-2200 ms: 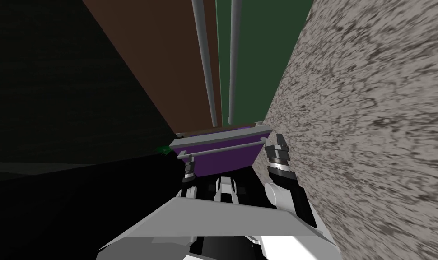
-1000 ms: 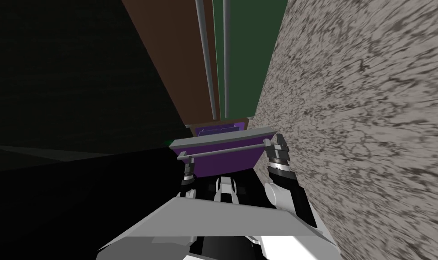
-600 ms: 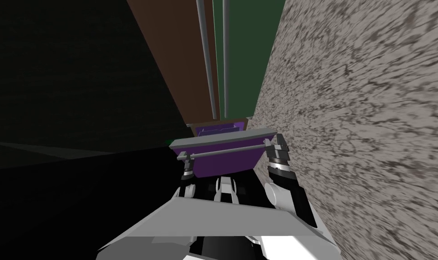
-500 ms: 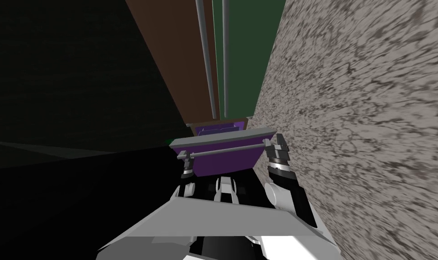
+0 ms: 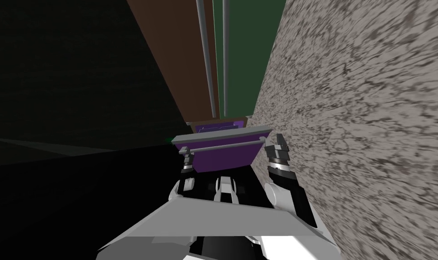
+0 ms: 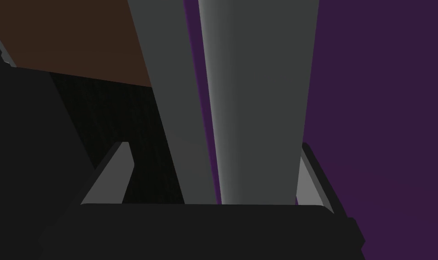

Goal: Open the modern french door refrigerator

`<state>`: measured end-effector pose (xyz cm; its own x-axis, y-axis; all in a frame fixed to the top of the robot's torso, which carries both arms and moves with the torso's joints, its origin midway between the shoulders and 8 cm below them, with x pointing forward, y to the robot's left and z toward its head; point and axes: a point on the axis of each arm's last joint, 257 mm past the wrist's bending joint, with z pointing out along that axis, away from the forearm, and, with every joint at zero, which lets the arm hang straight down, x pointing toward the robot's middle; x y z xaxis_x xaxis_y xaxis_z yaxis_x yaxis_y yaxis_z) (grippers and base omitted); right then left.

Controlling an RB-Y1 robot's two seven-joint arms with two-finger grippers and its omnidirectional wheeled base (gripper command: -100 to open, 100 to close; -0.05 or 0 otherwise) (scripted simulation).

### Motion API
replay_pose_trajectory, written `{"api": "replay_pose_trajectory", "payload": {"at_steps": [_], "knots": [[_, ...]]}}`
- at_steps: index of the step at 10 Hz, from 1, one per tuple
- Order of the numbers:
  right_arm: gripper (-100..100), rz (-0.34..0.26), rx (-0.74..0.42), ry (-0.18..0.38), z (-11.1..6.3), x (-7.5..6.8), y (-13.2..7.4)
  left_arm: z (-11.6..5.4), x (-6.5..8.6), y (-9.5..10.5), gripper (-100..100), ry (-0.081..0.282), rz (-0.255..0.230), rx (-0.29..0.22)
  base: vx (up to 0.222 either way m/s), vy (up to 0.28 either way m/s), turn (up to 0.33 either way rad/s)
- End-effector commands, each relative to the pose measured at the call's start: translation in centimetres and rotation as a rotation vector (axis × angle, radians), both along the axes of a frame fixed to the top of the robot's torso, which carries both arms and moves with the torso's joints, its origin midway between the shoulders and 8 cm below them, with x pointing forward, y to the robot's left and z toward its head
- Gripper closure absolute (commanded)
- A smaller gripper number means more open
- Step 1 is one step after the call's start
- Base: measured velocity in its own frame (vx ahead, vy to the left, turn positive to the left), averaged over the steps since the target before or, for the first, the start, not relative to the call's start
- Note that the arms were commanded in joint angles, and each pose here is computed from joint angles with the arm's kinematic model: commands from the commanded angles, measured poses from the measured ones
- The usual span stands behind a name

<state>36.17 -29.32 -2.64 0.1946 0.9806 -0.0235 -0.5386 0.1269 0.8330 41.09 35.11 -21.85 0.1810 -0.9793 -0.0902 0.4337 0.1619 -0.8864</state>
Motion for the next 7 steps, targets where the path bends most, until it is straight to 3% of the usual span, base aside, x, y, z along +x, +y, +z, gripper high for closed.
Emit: {"api": "replay_pose_trajectory", "payload": {"at_steps": [1,2,7], "knots": [[0,0.000,0.000,0.000,0.0,0.0,0.0,0.4,0.7,0.3,-100,0.007,-0.001,-0.001,-0.021,-0.013,0.001],[0,0.000,0.000,0.000,0.0,0.0,0.0,0.1,0.8,0.4,0,0.016,0.000,-0.004,0.000,0.000,0.000],[0,0.000,0.000,0.000,0.0,0.0,0.0,-0.8,0.6,0.5,0,0.039,0.003,-0.010,0.000,0.000,0.000]]}}
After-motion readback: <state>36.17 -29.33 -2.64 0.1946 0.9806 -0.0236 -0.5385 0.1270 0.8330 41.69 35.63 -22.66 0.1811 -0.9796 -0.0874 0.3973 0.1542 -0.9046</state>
